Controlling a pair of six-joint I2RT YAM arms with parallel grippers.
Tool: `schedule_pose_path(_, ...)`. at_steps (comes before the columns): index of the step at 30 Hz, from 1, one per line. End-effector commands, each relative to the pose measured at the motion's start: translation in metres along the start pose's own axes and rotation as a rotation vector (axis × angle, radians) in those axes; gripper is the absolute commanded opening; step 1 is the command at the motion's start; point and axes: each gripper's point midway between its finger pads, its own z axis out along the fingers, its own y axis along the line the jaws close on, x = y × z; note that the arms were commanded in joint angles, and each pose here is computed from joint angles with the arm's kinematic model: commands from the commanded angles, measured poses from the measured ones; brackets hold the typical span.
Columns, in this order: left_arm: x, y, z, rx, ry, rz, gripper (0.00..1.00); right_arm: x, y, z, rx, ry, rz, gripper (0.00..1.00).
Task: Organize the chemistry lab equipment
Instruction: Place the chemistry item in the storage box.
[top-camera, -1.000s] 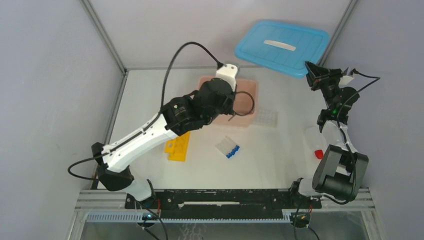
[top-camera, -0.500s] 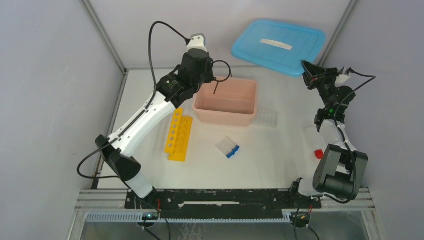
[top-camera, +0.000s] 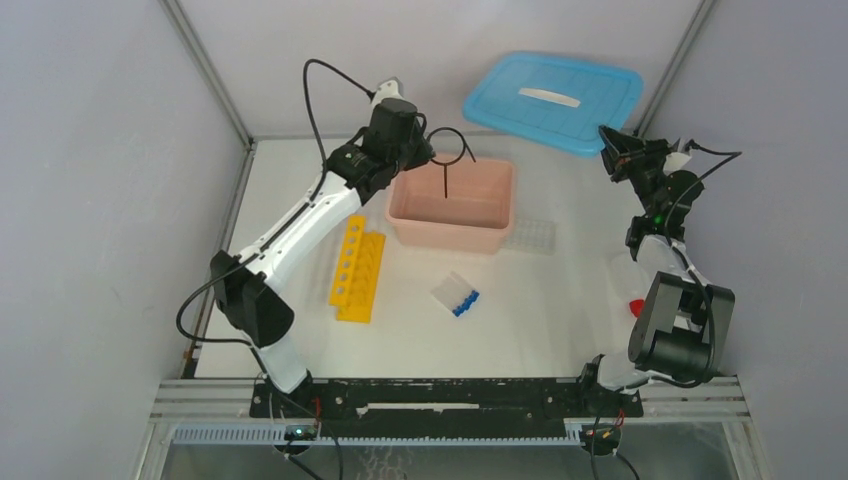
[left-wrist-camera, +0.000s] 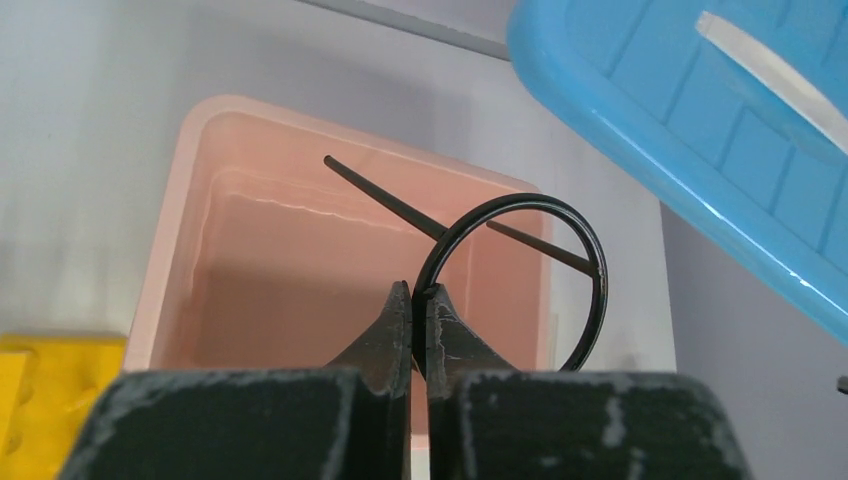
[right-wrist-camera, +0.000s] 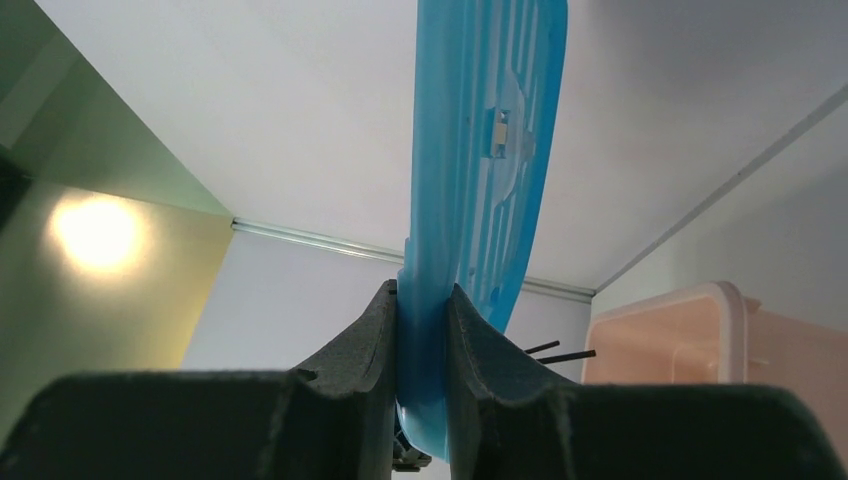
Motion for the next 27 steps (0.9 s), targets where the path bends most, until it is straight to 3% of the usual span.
schedule_pose_path(1,0.003,0.006,0.015,0.014,-0.007,-0.097,0.00,0.004,0.023,0.002,-0.092,0.014,-0.064,0.00)
schedule_pose_path(27,0.072,0.066,0.067,-0.124,0.100,-0.093,0.00,0.004,-0.003,0.001,-0.062,0.030,-0.046,0.00)
